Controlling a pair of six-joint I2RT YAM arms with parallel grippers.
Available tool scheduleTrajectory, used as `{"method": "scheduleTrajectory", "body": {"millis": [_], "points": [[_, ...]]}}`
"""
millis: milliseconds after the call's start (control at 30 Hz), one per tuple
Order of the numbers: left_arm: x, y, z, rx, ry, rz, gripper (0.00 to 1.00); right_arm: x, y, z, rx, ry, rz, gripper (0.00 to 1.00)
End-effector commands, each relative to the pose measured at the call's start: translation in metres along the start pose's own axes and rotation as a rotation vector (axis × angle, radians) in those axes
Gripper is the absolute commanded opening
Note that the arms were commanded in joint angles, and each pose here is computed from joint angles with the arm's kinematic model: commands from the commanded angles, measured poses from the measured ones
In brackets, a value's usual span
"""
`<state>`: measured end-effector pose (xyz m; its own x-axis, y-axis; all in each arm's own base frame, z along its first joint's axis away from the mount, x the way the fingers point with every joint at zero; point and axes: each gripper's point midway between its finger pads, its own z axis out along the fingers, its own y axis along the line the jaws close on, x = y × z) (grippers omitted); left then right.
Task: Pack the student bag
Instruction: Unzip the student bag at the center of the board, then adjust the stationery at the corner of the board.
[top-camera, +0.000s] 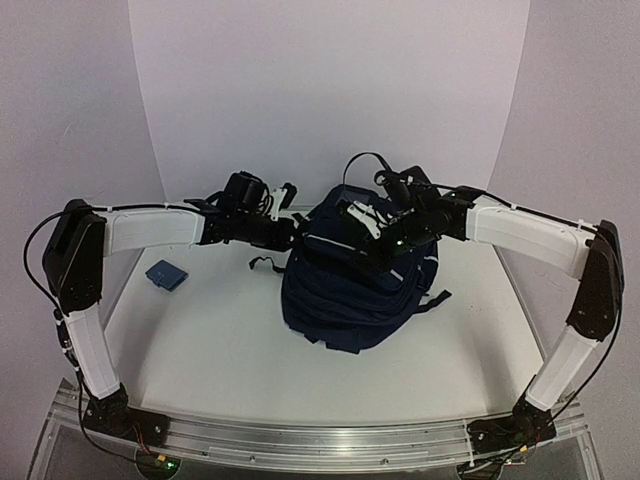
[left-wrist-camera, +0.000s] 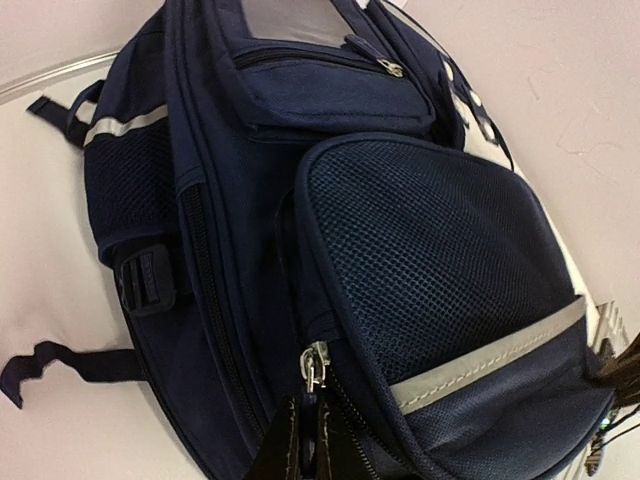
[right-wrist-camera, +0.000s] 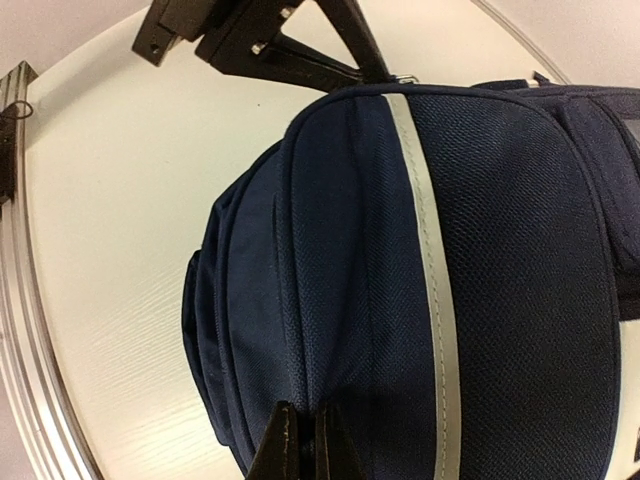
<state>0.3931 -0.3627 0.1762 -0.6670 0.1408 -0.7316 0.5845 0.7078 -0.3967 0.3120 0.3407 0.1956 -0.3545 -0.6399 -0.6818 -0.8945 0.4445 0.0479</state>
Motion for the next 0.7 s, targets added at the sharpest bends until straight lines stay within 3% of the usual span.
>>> {"method": "scheduleTrajectory", "body": {"millis": [0,133,267,400,667], "points": [[-0.041,0.069,-0.009,-0.078,-0.083,-0.122,0.03,-0.007,0.043,-0.003,-0.213,0.02,0.075,0.0],[-0.039,0.089,-0.024,-0.061,-0.088,-0.179,0.43,-0.009,0.039,0.008,-0.21,0.034,0.115,0.0],[-0.04,0.121,-0.046,-0.184,-0.119,-0.218,0.66,-0.006,0.032,0.018,-0.19,0.054,0.141,0.0],[-0.042,0.183,-0.075,-0.291,-0.149,-0.339,0.9,-0.003,0.031,0.024,-0.192,0.068,0.151,0.0],[-0.046,0.297,-0.107,-0.461,-0.187,-0.474,1.0,-0.003,0.031,0.022,-0.19,0.068,0.155,0.07]]}}
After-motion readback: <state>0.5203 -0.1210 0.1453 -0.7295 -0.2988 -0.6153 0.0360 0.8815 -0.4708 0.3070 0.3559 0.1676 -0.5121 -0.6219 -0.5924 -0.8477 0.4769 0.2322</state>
